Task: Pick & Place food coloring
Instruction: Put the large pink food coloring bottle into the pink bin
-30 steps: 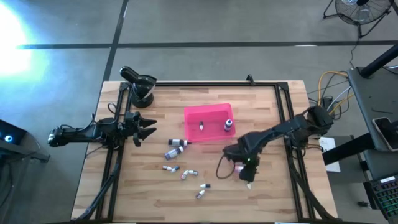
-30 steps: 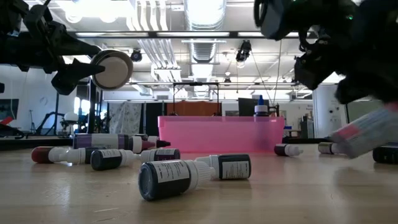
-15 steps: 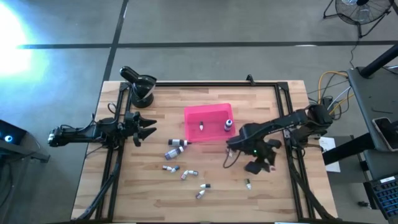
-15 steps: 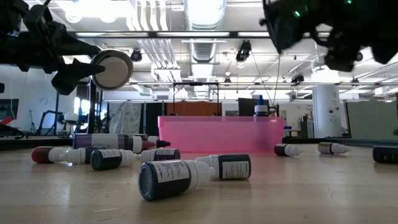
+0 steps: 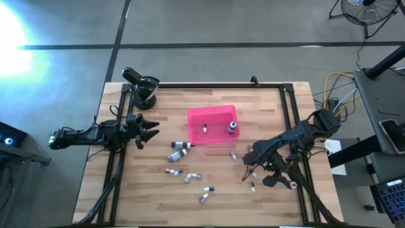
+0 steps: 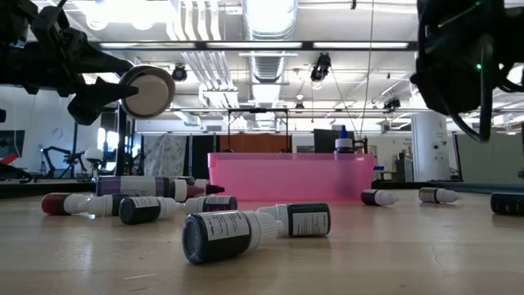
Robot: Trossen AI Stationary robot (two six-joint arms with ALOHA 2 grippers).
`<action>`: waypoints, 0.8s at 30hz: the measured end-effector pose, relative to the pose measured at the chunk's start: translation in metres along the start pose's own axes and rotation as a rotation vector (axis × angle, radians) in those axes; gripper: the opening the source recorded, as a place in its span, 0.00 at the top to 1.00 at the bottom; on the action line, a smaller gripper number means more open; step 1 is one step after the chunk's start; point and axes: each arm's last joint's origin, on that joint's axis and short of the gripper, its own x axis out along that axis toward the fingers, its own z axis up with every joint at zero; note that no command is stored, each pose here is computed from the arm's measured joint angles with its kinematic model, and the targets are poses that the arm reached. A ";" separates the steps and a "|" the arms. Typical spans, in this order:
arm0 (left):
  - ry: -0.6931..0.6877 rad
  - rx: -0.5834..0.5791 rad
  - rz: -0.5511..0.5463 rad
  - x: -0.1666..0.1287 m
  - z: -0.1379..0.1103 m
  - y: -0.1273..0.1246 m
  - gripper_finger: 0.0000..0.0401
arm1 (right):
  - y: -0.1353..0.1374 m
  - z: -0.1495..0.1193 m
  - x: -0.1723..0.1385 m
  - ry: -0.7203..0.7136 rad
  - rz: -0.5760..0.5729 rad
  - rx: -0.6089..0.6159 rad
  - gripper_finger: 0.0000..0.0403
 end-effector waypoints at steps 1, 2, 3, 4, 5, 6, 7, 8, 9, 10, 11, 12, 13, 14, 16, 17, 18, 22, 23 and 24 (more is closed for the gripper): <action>0.000 0.000 0.000 0.000 0.000 0.000 0.48 | -0.001 0.002 0.002 0.007 0.008 0.002 0.72; 0.000 0.000 0.000 0.000 0.000 0.000 0.48 | -0.001 0.004 0.004 0.011 0.013 0.005 0.72; 0.000 0.000 0.000 0.000 0.000 0.000 0.48 | -0.002 0.007 0.006 0.011 0.019 0.007 0.72; 0.000 0.000 0.000 0.000 0.000 0.000 0.48 | -0.003 0.009 0.008 0.012 0.025 0.003 0.72; 0.000 0.000 0.000 0.000 0.000 0.000 0.48 | -0.003 0.011 0.009 0.011 0.033 0.000 0.71; 0.000 0.000 0.000 0.000 0.000 0.000 0.48 | -0.003 0.014 0.010 0.009 0.042 -0.005 0.71; 0.000 0.000 0.000 0.000 0.000 0.000 0.48 | -0.004 0.017 0.011 0.005 0.051 -0.008 0.71; 0.000 0.000 0.000 0.000 0.000 0.000 0.48 | -0.004 0.020 0.012 0.001 0.059 -0.010 0.71; 0.000 0.000 0.000 0.000 0.000 0.000 0.48 | -0.004 0.022 0.013 -0.001 0.067 -0.012 0.71; 0.000 0.000 0.000 0.000 0.000 0.000 0.48 | -0.004 0.024 0.014 -0.001 0.076 -0.013 0.71; 0.000 0.000 0.000 0.000 0.000 0.000 0.48 | -0.003 0.025 0.014 -0.003 0.082 -0.017 0.71; 0.000 0.000 0.000 0.000 0.000 0.000 0.48 | -0.003 0.027 0.014 -0.007 0.088 -0.023 0.71; 0.000 0.000 0.000 0.000 0.000 0.000 0.48 | -0.003 0.028 0.015 -0.010 0.092 -0.029 0.71; 0.000 0.000 0.000 0.000 0.000 0.000 0.48 | -0.002 0.029 0.015 -0.014 0.094 -0.035 0.71; 0.000 0.000 0.000 0.000 0.000 0.000 0.48 | -0.002 0.030 0.015 -0.018 0.098 -0.045 0.71; 0.000 0.000 0.000 0.000 0.000 0.000 0.48 | -0.002 0.030 0.015 -0.021 0.098 -0.048 0.71; 0.000 0.000 0.000 0.000 0.000 0.000 0.48 | -0.002 0.030 0.015 -0.024 0.097 -0.051 0.71; 0.000 0.000 0.000 0.000 0.000 0.000 0.48 | -0.002 0.031 0.015 -0.039 0.087 -0.055 0.70; 0.000 0.000 0.000 0.000 0.000 0.000 0.48 | -0.002 0.031 0.015 -0.040 0.087 -0.055 0.70; 0.000 0.000 0.000 0.000 0.000 0.000 0.48 | -0.002 0.031 0.015 -0.040 0.087 -0.052 0.69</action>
